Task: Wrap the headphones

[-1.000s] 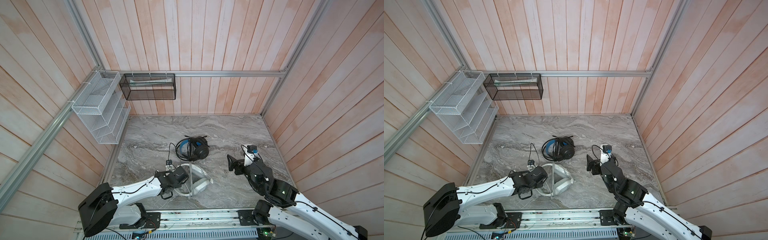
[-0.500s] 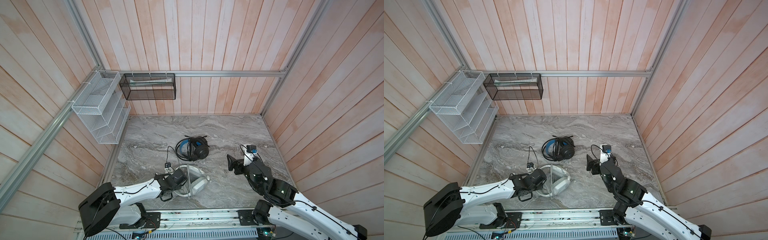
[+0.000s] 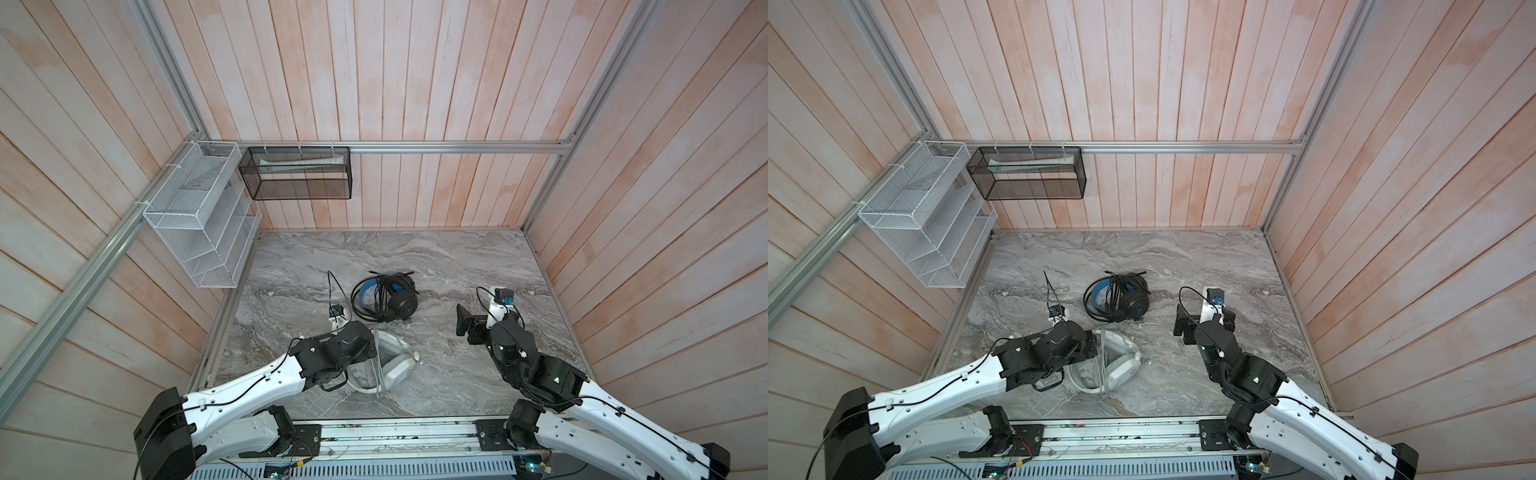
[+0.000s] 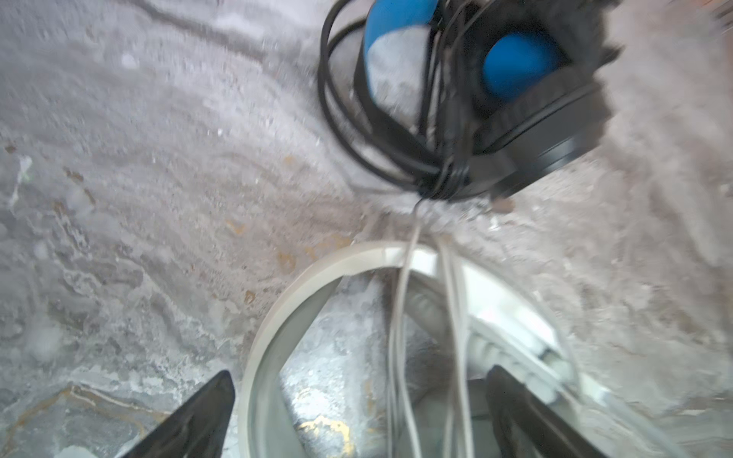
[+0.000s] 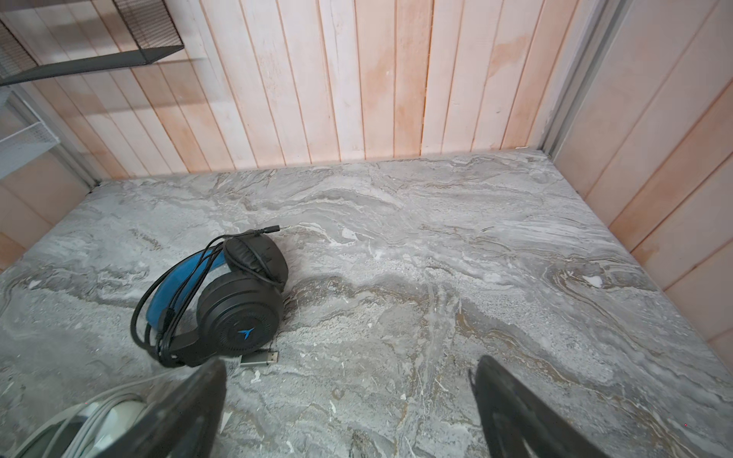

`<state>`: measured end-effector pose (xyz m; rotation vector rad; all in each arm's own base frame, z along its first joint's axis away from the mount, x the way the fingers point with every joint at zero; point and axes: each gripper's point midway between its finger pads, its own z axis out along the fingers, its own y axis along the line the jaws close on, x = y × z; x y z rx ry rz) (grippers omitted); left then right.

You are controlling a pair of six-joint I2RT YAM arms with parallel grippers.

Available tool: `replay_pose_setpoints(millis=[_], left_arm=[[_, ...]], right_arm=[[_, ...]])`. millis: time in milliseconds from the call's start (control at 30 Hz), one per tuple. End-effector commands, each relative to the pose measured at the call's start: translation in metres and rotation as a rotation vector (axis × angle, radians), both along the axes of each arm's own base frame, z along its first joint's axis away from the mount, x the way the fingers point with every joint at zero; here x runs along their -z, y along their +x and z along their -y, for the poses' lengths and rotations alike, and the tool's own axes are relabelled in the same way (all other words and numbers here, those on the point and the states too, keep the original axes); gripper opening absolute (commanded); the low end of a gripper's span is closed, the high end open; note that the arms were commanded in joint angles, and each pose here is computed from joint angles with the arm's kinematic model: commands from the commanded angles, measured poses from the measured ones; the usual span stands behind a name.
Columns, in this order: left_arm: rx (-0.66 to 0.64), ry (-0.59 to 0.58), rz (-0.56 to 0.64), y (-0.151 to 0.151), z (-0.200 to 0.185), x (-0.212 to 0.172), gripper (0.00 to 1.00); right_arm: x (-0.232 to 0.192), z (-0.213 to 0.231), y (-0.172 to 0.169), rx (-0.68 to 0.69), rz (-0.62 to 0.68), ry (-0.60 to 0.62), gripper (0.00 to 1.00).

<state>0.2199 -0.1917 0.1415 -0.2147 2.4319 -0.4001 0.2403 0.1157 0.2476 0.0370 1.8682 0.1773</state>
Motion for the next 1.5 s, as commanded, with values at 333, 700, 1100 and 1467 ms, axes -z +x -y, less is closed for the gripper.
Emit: replay_pose_setpoints(millis=[333,700,1100,1467], left_arm=[[-0.207,0.132,0.286,0.081,-0.116,-0.041,0.99],[-0.471,0.312,0.536,0.1,-0.188,-0.068,0.99],[-0.454,0.45,0.512,0.126,-0.244,-0.003,0.99],[-0.418,0.401,0.718,0.134,-0.236,-0.012,0.99]], right_arm=[[0.008,0.085,0.059,0.408,0.115,-0.031,0.99],[0.024,0.136,0.072,0.607,0.124,-0.13,0.99],[0.034,0.146,0.071,0.603,0.137,-0.087,0.99],[0.034,0.147,0.072,0.582,0.164,-0.078,0.99]])
